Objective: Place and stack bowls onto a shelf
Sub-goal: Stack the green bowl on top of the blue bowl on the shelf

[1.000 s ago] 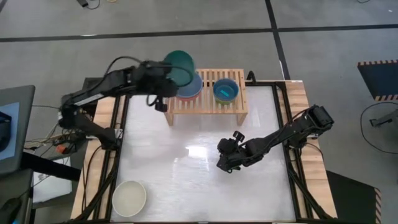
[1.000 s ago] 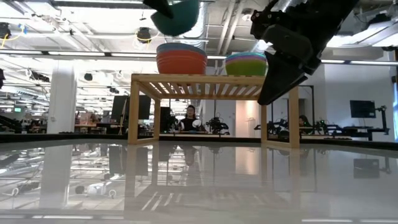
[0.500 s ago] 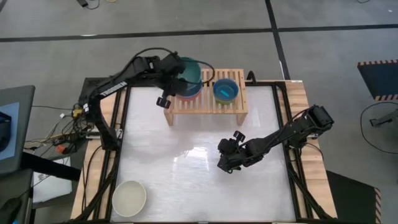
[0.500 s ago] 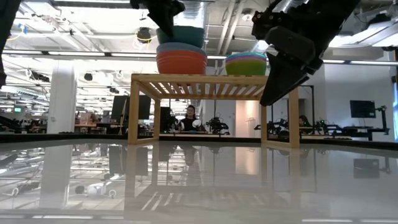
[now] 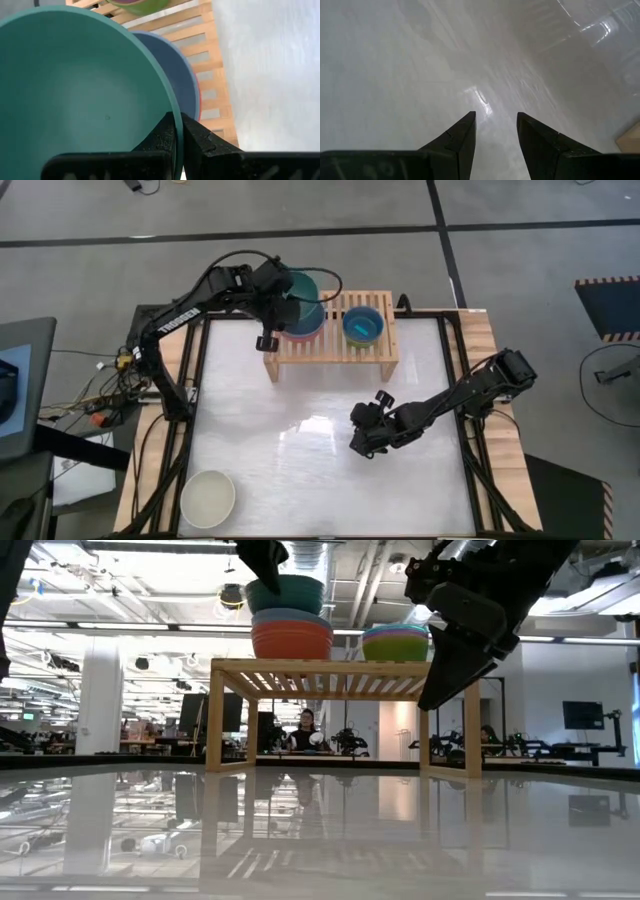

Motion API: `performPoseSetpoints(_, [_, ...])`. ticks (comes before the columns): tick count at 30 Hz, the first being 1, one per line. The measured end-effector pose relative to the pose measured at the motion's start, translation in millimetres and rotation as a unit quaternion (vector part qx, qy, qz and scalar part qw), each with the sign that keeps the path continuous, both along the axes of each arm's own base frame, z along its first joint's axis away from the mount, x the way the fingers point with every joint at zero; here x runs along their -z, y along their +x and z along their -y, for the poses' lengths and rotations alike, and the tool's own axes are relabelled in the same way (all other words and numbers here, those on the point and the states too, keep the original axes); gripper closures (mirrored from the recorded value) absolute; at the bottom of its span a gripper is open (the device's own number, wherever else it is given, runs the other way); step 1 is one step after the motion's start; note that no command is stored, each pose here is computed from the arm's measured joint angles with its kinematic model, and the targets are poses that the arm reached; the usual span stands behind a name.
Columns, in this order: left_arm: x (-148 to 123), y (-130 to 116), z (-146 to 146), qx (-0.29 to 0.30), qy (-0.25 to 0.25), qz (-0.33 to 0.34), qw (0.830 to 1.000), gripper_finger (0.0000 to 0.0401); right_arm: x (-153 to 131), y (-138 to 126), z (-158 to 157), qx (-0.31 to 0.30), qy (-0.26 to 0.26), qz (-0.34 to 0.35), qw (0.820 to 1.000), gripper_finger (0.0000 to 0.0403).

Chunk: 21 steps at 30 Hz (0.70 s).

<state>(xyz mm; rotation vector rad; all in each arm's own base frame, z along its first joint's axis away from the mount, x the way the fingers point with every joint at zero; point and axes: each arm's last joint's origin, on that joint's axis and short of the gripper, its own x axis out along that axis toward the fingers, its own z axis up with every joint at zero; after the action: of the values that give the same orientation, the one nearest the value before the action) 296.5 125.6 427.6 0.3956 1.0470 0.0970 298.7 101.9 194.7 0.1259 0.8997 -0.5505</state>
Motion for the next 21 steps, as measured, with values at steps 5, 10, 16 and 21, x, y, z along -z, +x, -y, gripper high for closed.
performPoseSetpoints(5, [-0.2,-1.4,-4.0,-0.033,-0.006,0.006,0.999,0.0394,0.0,0.0,0.0,0.000,0.000,0.000,1.000,0.0235])
performPoseSetpoints(10, [-0.6,-2.0,-5.9,-0.047,-0.012,0.012,0.999,0.0354,0.0,0.1,0.1,0.000,0.000,0.000,1.000,0.0235])
performPoseSetpoints(16, [-3.0,1.1,-6.8,-0.047,-0.006,0.032,0.998,0.0302,0.0,0.1,0.4,0.001,-0.001,0.000,1.000,0.0235])
performPoseSetpoints(21, [-4.2,3.2,-6.0,-0.040,0.002,0.040,0.998,0.0283,0.0,0.1,0.4,0.001,-0.001,0.000,1.000,0.0235])
